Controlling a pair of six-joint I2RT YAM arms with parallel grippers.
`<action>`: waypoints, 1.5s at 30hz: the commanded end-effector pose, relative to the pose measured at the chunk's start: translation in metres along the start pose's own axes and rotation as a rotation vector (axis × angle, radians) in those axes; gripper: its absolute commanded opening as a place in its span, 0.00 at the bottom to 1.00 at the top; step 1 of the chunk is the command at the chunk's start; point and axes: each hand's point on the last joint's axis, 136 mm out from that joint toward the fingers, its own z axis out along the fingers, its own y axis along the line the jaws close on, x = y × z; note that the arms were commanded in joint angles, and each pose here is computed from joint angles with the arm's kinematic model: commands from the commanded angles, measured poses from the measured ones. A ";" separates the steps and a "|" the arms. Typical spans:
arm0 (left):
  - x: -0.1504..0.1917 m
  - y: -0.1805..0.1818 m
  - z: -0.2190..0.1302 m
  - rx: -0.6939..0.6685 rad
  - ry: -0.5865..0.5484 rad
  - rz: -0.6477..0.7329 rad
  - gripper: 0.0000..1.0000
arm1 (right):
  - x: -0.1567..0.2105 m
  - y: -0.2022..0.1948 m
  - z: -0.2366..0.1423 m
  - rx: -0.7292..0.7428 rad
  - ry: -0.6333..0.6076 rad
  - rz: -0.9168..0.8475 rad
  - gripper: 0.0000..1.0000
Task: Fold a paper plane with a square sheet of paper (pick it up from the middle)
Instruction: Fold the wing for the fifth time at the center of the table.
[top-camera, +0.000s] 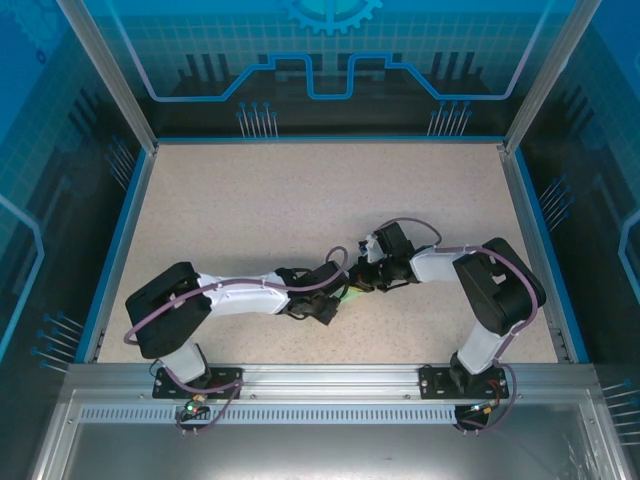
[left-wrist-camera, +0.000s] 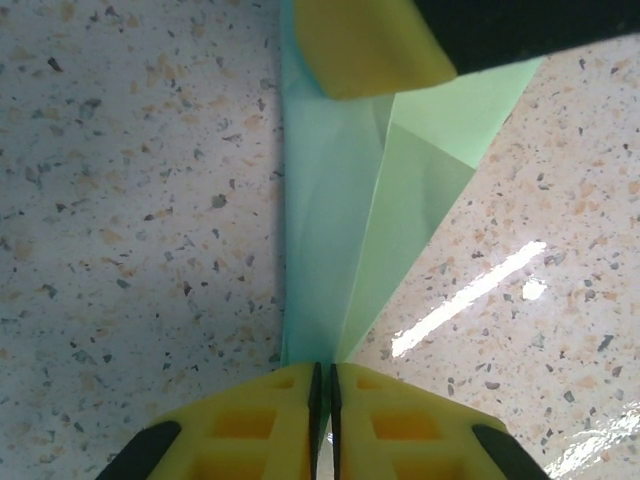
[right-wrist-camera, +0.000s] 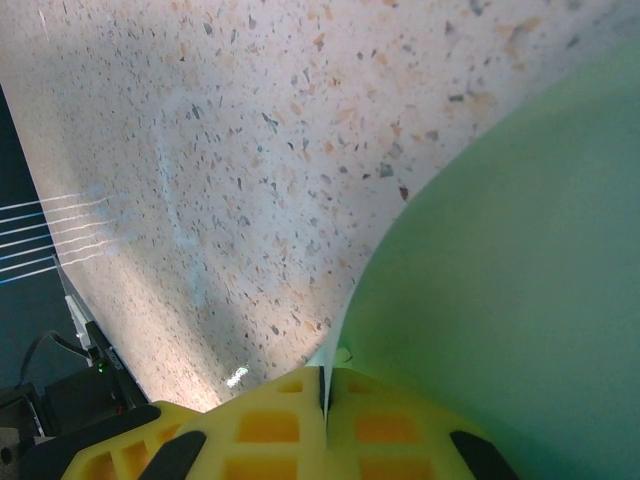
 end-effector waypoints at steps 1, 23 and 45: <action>0.012 -0.003 -0.005 0.033 0.036 0.015 0.17 | 0.009 -0.001 -0.003 0.005 0.013 -0.024 0.00; 0.012 -0.016 -0.012 0.217 0.055 -0.165 0.26 | 0.024 -0.012 -0.003 0.005 0.005 -0.035 0.00; 0.029 -0.014 0.009 0.199 0.128 -0.140 0.19 | 0.029 -0.012 -0.004 -0.010 0.010 -0.051 0.00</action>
